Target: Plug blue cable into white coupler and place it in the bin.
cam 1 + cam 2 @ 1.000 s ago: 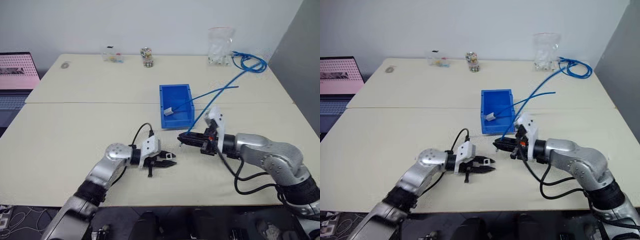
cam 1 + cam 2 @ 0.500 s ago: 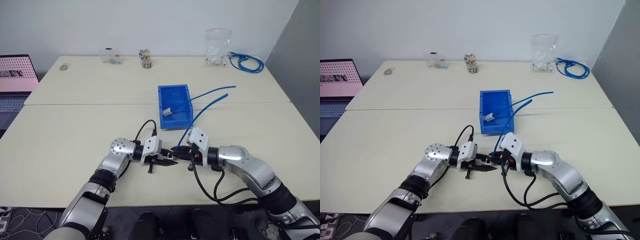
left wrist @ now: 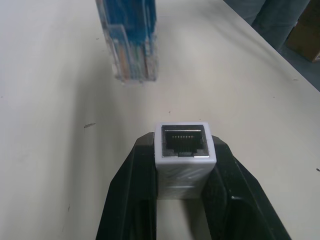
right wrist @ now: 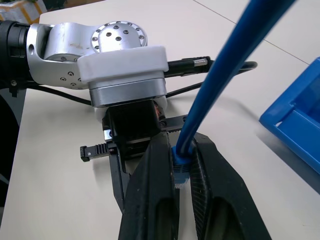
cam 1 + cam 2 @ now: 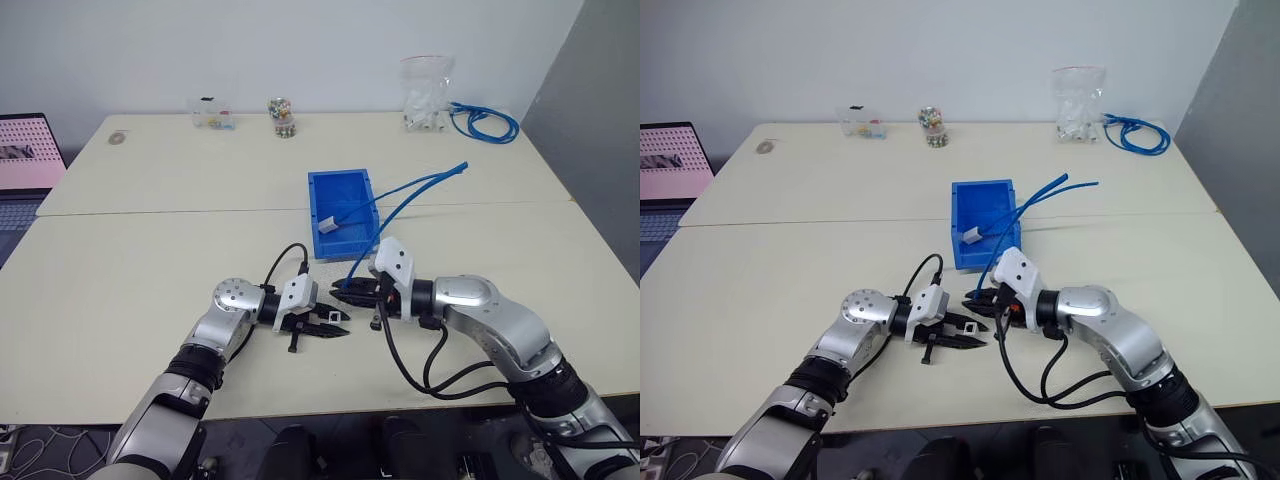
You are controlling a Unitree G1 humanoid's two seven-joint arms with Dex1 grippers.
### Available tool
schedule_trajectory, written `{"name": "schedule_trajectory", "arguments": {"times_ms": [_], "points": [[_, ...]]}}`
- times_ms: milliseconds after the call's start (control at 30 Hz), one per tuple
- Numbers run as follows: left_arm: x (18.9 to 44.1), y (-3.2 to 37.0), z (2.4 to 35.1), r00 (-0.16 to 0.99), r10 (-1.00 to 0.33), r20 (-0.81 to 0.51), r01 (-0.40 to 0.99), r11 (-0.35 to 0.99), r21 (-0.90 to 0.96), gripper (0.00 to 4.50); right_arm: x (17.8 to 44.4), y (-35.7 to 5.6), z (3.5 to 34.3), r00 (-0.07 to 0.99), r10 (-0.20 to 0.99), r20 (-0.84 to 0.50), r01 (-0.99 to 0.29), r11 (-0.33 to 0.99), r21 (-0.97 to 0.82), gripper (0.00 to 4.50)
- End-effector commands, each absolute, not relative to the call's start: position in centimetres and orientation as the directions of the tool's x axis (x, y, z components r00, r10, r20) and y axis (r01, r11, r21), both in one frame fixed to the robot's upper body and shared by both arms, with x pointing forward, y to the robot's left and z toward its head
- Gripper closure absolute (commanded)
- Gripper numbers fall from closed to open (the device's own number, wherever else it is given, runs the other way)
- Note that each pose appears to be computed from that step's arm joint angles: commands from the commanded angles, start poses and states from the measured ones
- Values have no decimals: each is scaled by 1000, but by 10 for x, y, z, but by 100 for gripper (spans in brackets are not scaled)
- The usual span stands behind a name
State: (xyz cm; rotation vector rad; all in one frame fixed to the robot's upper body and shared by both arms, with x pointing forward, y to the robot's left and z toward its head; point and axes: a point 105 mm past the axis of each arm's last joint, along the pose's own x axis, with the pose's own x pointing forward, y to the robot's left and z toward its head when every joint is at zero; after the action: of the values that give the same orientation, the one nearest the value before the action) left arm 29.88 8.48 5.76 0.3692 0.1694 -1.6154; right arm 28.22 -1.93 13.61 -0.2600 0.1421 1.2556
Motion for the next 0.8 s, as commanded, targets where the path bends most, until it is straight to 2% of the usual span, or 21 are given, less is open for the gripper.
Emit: {"name": "schedule_trajectory", "arguments": {"times_ms": [33, 800], "points": [[288, 94, 32, -77, -907, -414, 996, -89, 11, 369, 278, -10, 140, 271, 933, -236, -960, 243, -142, 436], [287, 95, 30, -34, -913, -407, 999, -46, 19, 369, 272, -16, 101, 232, 896, -379, -971, 191, -144, 436]]}}
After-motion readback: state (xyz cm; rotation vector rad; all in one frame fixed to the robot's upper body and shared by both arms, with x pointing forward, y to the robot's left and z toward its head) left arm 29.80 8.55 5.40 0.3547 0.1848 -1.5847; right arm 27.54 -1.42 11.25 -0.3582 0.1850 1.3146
